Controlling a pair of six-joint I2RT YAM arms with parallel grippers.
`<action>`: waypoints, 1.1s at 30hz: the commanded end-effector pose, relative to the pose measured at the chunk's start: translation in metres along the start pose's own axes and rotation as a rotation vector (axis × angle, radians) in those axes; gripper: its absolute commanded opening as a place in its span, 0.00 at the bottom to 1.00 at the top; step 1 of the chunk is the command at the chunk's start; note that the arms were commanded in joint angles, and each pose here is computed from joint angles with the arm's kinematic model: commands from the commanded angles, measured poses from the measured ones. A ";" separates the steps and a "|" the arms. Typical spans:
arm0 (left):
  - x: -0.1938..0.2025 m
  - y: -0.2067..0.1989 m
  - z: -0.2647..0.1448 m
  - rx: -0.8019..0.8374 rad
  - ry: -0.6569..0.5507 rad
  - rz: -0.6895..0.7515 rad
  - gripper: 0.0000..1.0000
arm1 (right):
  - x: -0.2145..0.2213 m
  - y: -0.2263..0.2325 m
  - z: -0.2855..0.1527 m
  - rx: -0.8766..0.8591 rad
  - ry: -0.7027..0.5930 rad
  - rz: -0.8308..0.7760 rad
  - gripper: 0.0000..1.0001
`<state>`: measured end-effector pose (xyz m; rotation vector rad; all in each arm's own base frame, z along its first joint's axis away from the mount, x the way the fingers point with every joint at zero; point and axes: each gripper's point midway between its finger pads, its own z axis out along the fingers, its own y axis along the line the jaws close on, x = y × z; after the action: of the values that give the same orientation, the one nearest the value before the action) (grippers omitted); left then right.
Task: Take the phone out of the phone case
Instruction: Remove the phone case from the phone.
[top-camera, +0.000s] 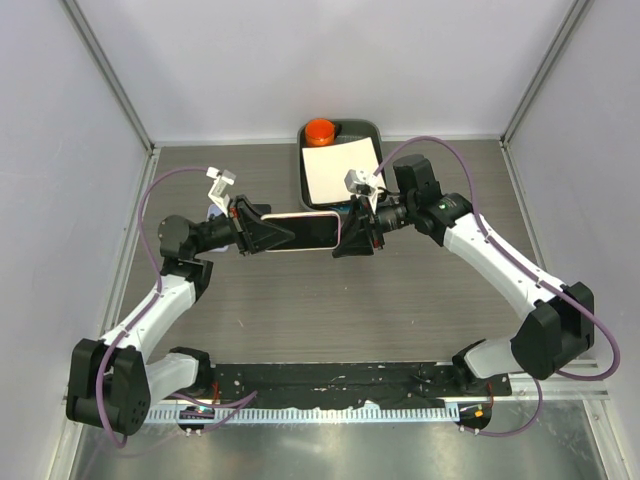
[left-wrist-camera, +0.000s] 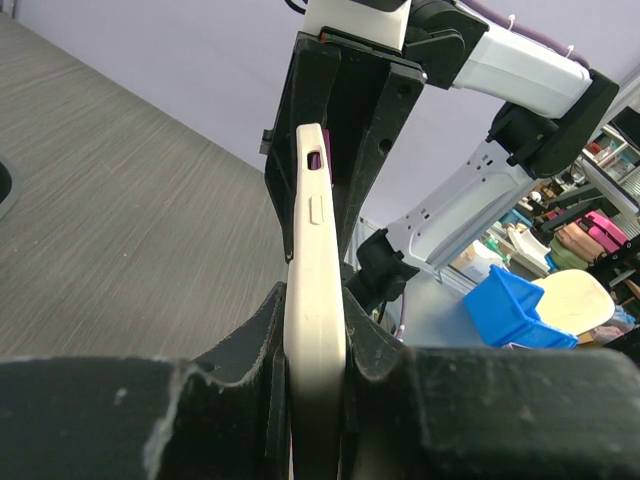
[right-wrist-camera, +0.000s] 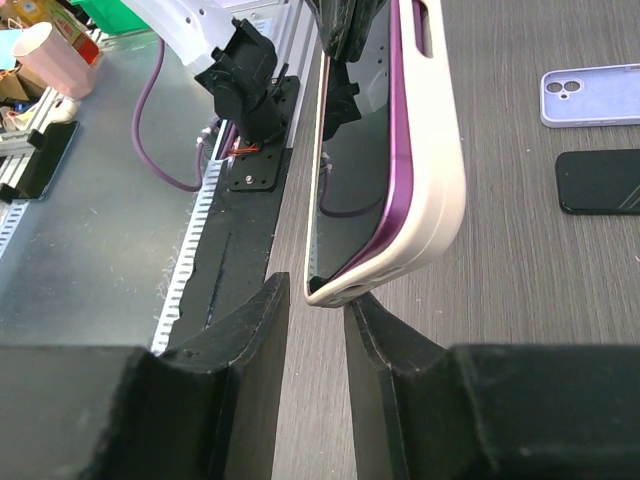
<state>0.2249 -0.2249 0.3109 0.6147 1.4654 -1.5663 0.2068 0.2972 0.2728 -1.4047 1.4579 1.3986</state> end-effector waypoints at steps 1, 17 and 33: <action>-0.030 -0.006 0.005 -0.014 -0.086 0.084 0.00 | -0.018 0.021 -0.001 -0.049 -0.036 -0.092 0.33; -0.027 0.000 0.006 -0.027 -0.078 0.065 0.00 | -0.020 0.026 -0.003 -0.033 -0.070 -0.219 0.21; 0.019 -0.018 0.013 0.105 0.180 -0.002 0.00 | -0.026 0.034 -0.006 -0.040 -0.106 -0.289 0.17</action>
<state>0.2118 -0.2383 0.3084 0.7433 1.5060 -1.6087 0.1931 0.2895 0.2669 -1.4215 1.3457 1.3352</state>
